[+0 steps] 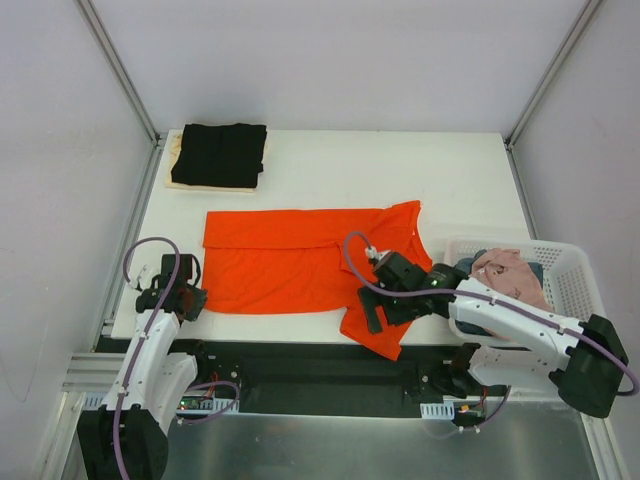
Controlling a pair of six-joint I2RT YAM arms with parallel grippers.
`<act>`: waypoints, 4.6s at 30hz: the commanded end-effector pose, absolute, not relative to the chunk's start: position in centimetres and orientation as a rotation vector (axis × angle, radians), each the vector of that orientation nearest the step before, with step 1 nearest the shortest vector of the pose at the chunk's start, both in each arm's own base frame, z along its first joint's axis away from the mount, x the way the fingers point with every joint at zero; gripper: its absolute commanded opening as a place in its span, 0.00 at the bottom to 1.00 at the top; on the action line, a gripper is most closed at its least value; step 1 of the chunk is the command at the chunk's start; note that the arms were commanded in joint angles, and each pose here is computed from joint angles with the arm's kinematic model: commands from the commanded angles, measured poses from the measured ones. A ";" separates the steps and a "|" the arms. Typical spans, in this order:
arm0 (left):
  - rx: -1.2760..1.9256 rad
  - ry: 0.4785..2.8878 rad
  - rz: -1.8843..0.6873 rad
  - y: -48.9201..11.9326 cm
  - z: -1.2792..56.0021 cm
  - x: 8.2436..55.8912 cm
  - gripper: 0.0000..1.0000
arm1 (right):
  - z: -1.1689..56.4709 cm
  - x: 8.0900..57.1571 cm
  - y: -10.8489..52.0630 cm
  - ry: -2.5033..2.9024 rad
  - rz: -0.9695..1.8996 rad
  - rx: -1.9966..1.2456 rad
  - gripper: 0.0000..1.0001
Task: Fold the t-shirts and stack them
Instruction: Grap the side of the flattened tshirt closest away from the robot with both arms, then fold the other side of the tshirt into a rectangle
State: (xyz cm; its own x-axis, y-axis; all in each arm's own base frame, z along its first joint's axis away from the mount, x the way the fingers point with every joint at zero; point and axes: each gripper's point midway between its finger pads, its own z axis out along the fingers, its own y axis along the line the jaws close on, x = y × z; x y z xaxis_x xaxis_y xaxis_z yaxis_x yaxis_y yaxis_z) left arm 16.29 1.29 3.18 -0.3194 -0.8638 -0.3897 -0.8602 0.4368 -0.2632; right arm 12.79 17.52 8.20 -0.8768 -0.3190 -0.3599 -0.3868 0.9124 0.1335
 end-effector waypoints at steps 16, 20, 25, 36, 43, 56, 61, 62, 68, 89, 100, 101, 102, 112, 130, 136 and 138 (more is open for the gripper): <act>-1.423 2.222 -0.057 0.8 3.2 16.5 0.00 | 2.3 4.4 16.1 3.043 0.057 -0.468 0.76; -1.424 2.218 -0.059 0.8 3.3 16.6 0.00 | 1.1 4.3 15.8 3.063 0.013 -0.407 0.72; -1.419 2.212 -0.050 1.0 3.5 16.7 0.00 | 0.4 4.9 15.1 3.042 -0.079 -0.398 0.59; -1.415 2.210 -0.062 0.9 3.7 16.9 0.00 | 1.4 6.7 15.8 2.954 -0.027 -0.362 0.14; -1.375 2.221 -0.099 0.5 4.6 17.6 0.00 | 3.3 7.7 16.2 2.932 0.038 -0.382 0.01; -1.322 2.169 -0.134 0.7 7.6 20.3 0.00 | 10.1 15.5 18.0 2.790 0.278 -0.254 0.01; -1.329 2.152 -0.113 1.1 8.1 21.6 0.00 | 12.7 19.6 17.4 2.714 0.246 -0.130 0.01; -1.326 2.140 -0.120 1.1 8.4 22.1 0.00 | 12.9 20.2 17.3 2.707 0.236 -0.100 0.01; -1.341 2.119 -0.120 1.4 8.8 24.1 0.00 | 14.8 24.8 17.0 2.643 0.230 0.036 0.01; -1.341 2.110 -0.045 2.6 9.3 30.6 0.00 | 15.9 34.4 15.1 2.600 0.139 0.027 0.01; -1.317 2.195 -0.044 2.2 8.0 34.2 0.06 | 12.8 38.3 14.7 2.664 0.063 -0.006 0.01; -1.324 2.208 -0.034 2.2 7.5 34.3 0.07 | 13.1 39.2 14.8 2.644 0.057 -0.023 0.02; -1.322 2.211 -0.034 2.2 7.4 34.5 0.09 | 12.0 40.1 14.8 2.662 0.033 -0.048 0.02; -1.242 2.176 -0.113 1.7 10.6 36.1 0.99 | 9.9 43.6 12.9 2.761 -0.103 -0.061 0.94; -0.769 2.500 -0.692 -13.1 9.2 37.7 0.99 | 11.0 29.6 21.4 2.706 0.742 0.120 0.97; -0.804 2.596 -0.657 -14.2 5.6 37.5 0.99 | 7.8 31.2 20.7 2.842 0.620 0.190 0.97; -0.819 2.614 -0.632 -14.0 4.6 36.7 0.99 | 6.9 32.6 19.9 2.855 0.542 0.224 0.97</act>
